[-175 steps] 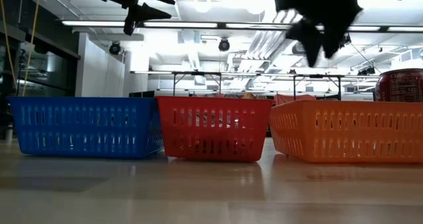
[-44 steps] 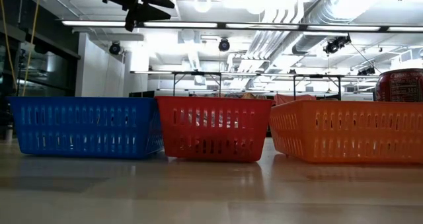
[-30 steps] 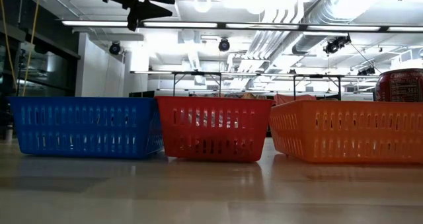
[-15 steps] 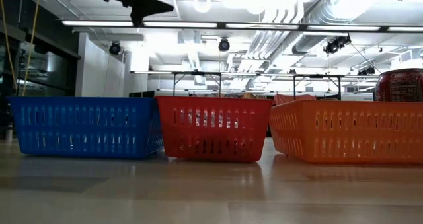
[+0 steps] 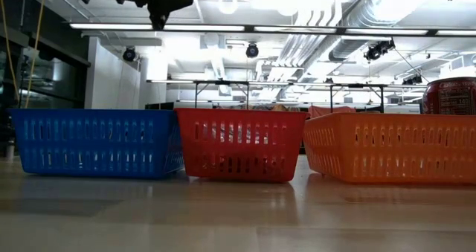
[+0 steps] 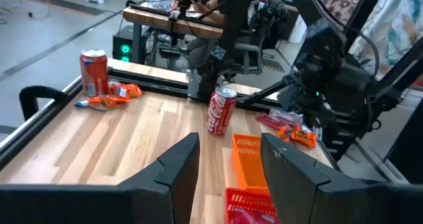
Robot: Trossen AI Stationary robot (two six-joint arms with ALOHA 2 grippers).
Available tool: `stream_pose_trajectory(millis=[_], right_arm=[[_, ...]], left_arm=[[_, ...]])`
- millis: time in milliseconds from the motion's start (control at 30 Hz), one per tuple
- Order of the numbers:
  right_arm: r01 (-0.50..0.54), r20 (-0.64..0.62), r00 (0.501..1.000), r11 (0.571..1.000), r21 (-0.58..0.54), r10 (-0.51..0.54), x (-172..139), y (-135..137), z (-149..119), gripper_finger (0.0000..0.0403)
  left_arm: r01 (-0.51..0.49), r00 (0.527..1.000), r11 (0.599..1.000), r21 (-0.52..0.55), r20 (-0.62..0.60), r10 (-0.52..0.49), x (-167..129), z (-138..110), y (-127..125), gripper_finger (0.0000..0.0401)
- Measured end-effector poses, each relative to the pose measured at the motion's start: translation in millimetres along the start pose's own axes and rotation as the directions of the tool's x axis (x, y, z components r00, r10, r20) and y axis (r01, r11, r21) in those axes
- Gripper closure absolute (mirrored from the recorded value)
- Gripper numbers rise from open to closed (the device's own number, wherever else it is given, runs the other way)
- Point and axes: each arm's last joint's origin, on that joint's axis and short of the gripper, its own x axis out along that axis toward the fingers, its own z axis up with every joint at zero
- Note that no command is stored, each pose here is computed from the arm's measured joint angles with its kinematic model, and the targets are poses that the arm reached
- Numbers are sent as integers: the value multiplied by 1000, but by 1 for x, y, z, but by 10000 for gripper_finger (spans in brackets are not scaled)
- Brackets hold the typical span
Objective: Sort candy
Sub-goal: Put the red candy pack into the red bin
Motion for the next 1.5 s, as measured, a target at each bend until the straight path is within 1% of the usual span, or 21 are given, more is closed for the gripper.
stream_pose_trajectory(millis=[100, 233, 333, 500, 600, 767, 833, 900, 967, 1067, 1100, 1267, 1500], right_arm=[[82, -28, 996, 995, -50, -83, 12, 5, 5, 217], [181, 3, 983, 978, -108, -182, 21, 2, 12, 217], [168, -9, 985, 964, -207, -173, 29, 3, 17, 217], [100, -28, 993, 953, -286, -112, 44, 4, 23, 217], [109, -24, 992, 940, -324, -123, 52, -1, 23, 217], [145, -2, 988, 930, -338, -154, 62, -11, 26, 219], [145, 4, 988, 921, -363, -154, 65, -12, 27, 231], [140, 6, 989, 911, -389, -149, 65, -13, 27, 259], [138, 11, 989, 903, -407, -147, 66, -13, 27, 301], [137, 20, 990, 898, -417, -141, 66, -13, 27, 378], [135, 24, 990, 896, -423, -138, 66, -13, 27, 390], [128, 43, 992, 886, -445, -122, 63, -11, 24, 400], [115, 58, 993, 844, -524, -100, 45, -2, 4, 402]], left_arm=[[-11, 1000, 1000, 3, 5, 11, -1, 0, 2, 252], [-31, 999, 999, 9, 9, 31, -1, 1, 4, 252], [-87, 996, 996, 15, 16, 86, -2, 1, 5, 252], [-107, 994, 994, 29, 7, 107, -2, 0, 6, 252], [-162, 987, 987, 22, 10, 161, -2, 0, 8, 252], [-270, 963, 963, 16, 10, 270, -2, -1, 11, 252], [-302, 953, 953, 16, 12, 302, -3, -1, 12, 252], [-325, 946, 946, 15, 15, 325, -3, -1, 12, 252], [-347, 938, 938, 15, 17, 347, -3, -1, 13, 252], [-376, 926, 926, 14, 21, 376, -4, -1, 14, 252], [-381, 925, 925, 14, 21, 381, -3, -1, 14, 252], [-382, 924, 924, 14, 21, 381, -3, -1, 14, 252], [-383, 924, 923, 30, 27, 382, -4, 0, 14, 252]])
